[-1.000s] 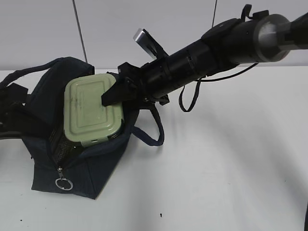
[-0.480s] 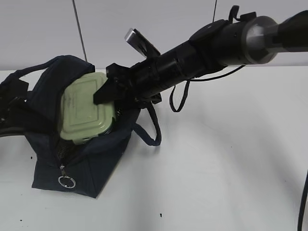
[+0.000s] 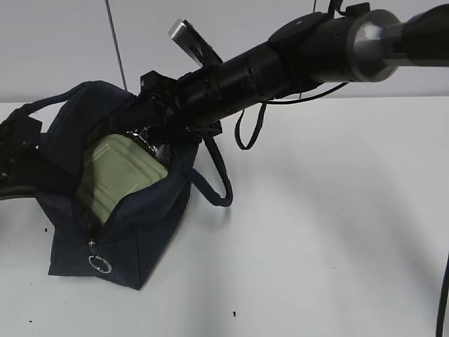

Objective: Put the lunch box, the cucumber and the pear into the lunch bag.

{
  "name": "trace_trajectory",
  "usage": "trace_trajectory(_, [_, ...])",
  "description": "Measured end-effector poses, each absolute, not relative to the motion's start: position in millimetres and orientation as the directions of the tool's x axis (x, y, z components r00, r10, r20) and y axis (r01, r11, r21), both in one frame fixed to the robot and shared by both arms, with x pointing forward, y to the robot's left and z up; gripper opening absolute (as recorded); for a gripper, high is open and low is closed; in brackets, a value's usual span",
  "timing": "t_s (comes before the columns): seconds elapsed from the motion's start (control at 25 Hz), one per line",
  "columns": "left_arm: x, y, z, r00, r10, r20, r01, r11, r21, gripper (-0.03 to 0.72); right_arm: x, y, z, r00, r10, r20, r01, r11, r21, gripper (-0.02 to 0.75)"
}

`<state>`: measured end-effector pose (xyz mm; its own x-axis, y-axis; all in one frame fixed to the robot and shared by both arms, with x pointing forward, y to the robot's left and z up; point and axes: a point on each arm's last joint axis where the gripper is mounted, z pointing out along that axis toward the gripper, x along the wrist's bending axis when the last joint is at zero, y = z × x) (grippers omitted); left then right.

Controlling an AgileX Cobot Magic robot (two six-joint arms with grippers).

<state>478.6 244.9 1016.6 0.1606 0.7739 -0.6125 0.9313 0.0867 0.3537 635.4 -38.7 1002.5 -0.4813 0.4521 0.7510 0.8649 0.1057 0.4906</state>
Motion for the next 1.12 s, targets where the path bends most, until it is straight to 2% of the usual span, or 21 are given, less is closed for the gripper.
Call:
trace_trajectory(0.2, [479,245,1017,0.161,0.774,-0.613,0.931,0.087,0.354,-0.015,637,-44,1013,-0.501,0.408,0.764,0.860,0.130,0.494,0.503])
trace_trajectory(0.36, [479,245,1017,0.161,0.774,-0.613,0.931,0.087,0.354,-0.015,648,-62,1032,-0.520,0.381,0.764,0.850,0.146,0.506,0.503])
trace_trajectory(0.52, [479,245,1017,0.160,0.775,-0.612,0.931,0.088,0.355,-0.015,651,-78,1046,-0.535,0.436,0.724,0.844,0.242,0.478,0.503])
trace_trajectory(0.68, [479,245,1017,0.159,0.777,-0.609,0.929,0.092,0.359,-0.015,652,-86,1051,-0.539,0.564,0.626,0.842,0.330,0.427,0.503])
trace_trajectory(1.12, [480,246,1017,0.157,0.780,-0.606,0.927,0.095,0.364,-0.015,647,-81,1045,-0.502,0.656,0.563,0.864,0.358,0.353,0.503])
